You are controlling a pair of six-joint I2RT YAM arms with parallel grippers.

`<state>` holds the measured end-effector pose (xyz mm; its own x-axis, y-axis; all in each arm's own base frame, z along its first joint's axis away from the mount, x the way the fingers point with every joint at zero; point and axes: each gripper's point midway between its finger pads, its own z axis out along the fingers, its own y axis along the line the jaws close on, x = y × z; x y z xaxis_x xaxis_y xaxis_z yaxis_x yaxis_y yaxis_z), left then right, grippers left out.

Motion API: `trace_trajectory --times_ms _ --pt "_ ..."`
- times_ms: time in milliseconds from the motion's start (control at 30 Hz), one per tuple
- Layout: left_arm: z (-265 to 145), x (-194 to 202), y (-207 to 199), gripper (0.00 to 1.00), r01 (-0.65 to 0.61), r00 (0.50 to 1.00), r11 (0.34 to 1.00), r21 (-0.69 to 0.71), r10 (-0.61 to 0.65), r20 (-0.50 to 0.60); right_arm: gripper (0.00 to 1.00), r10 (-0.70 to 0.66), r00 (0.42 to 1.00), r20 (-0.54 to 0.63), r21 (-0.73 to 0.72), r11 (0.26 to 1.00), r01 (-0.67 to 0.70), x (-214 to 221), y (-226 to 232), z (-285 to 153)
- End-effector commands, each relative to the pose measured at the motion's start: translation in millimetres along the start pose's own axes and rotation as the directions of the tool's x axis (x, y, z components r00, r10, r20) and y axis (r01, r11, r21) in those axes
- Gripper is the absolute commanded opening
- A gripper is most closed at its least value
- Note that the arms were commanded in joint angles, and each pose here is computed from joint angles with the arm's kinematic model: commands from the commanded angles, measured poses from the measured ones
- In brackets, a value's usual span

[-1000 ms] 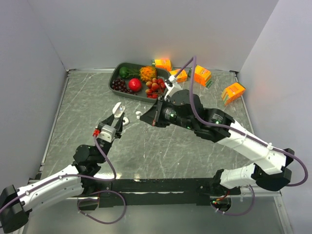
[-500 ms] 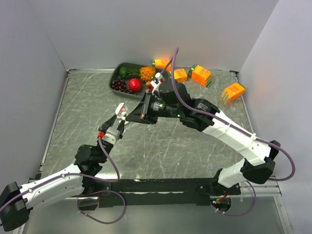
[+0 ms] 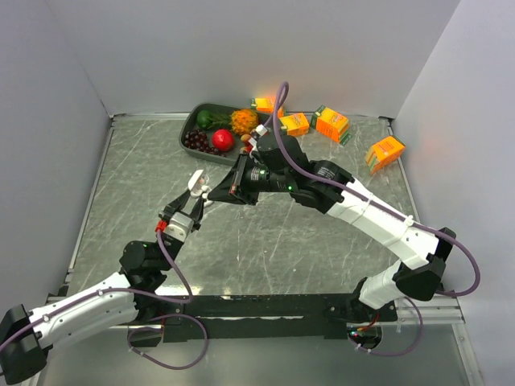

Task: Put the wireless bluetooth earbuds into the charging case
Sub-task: Place the earbud in the charging case.

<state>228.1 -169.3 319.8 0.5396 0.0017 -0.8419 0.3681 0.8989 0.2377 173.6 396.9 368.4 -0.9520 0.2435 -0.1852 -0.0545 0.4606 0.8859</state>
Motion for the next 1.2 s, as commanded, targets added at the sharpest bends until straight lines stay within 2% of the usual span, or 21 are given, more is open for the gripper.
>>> trace_trajectory --times_ms 0,433,1167 --pt "6 -25 2 0.01 0.033 0.997 0.999 0.007 -0.033 0.072 0.0 0.041 0.999 0.01 -0.011 0.999 -0.041 -9 0 3" --pt "6 -28 0 0.01 0.035 0.996 0.999 0.025 -0.036 0.076 0.0 0.065 0.998 -0.016 -0.02 0.998 -0.065 -12 2 16" --pt "2 -27 -2 0.01 -0.046 0.995 0.999 0.013 0.044 0.088 0.0 0.176 0.984 -0.02 -0.036 0.984 -0.177 -19 6 26"
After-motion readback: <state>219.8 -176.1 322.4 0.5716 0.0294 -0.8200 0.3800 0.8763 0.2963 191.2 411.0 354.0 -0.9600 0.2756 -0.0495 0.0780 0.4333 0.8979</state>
